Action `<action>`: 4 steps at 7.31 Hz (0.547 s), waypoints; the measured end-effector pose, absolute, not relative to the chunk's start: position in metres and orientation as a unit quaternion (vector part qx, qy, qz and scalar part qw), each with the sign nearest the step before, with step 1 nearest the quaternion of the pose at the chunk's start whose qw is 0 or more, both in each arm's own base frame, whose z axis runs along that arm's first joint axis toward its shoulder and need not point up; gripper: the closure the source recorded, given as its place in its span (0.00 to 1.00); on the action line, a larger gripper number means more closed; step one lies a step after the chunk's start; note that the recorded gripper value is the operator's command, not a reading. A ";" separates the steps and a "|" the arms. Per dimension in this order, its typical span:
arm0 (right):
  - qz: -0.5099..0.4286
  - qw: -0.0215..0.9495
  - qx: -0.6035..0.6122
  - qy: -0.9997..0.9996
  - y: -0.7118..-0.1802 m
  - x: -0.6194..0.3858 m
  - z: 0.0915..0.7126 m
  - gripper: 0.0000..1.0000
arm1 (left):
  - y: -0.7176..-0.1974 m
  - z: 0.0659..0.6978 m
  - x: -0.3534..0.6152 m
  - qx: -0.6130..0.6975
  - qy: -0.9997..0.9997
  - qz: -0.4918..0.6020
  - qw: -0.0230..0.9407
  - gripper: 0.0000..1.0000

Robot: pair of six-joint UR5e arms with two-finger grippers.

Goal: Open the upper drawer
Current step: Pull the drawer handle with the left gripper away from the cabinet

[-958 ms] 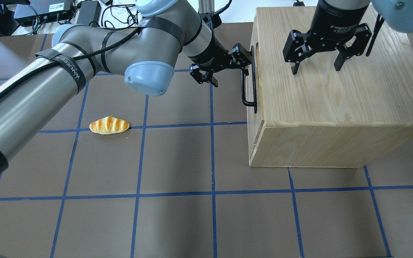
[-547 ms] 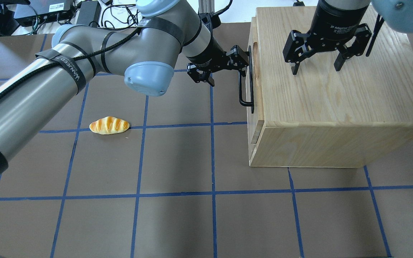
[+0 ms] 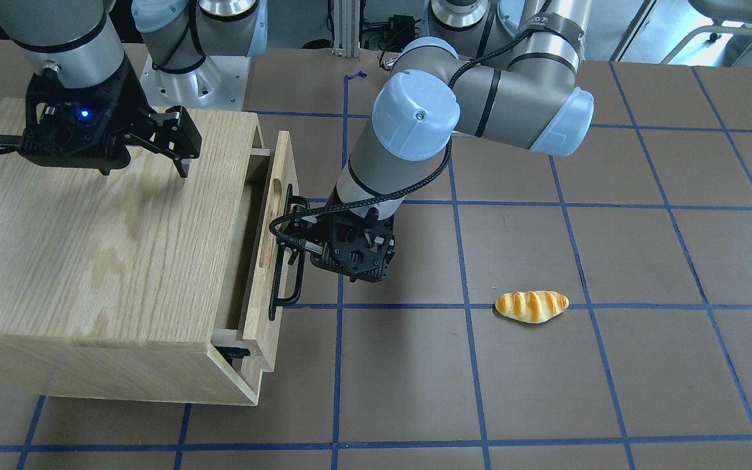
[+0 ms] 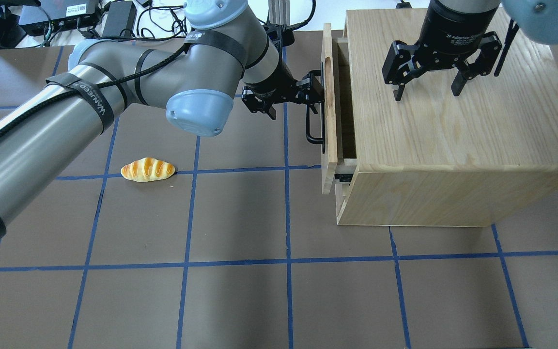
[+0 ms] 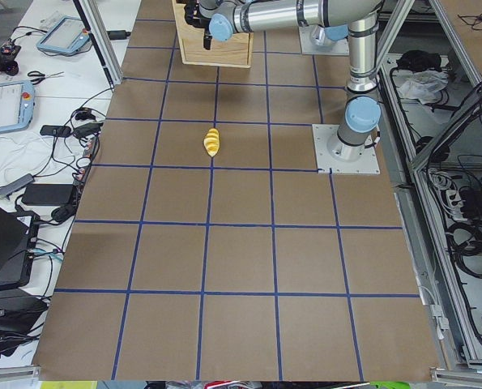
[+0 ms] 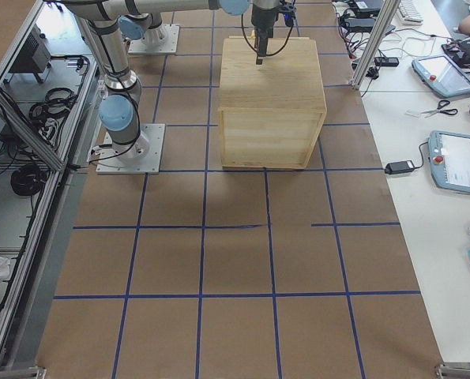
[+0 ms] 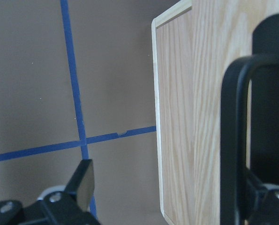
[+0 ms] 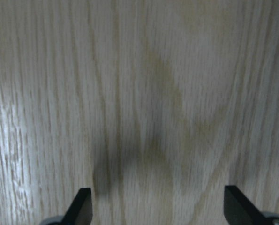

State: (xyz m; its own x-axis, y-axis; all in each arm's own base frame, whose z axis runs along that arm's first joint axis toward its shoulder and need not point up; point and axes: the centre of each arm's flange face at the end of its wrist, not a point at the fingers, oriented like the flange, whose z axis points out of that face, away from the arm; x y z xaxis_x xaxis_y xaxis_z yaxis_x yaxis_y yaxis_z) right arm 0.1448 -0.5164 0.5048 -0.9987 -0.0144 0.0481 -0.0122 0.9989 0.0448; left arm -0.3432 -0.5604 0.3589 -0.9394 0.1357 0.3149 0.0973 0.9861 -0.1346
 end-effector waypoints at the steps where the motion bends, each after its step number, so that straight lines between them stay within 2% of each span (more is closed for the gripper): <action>1: -0.022 0.024 0.007 -0.999 -0.516 0.145 0.505 0.00 | -0.560 0.361 -0.341 -0.067 -0.983 0.062 0.158 0.00; 4: -0.022 0.024 0.007 -0.999 -0.516 0.145 0.505 0.00 | -0.564 0.367 -0.325 -0.084 -0.986 0.078 0.119 0.00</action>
State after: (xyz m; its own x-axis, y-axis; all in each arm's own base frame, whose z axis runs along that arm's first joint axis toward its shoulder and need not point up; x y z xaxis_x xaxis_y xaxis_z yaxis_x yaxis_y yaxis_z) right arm 0.1448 -0.5164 0.5047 -0.9987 -0.0149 0.0481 -0.0127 0.9989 0.0450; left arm -0.3249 -0.5638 0.3674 -0.9573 0.1850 0.2224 0.1476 0.9736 -0.1743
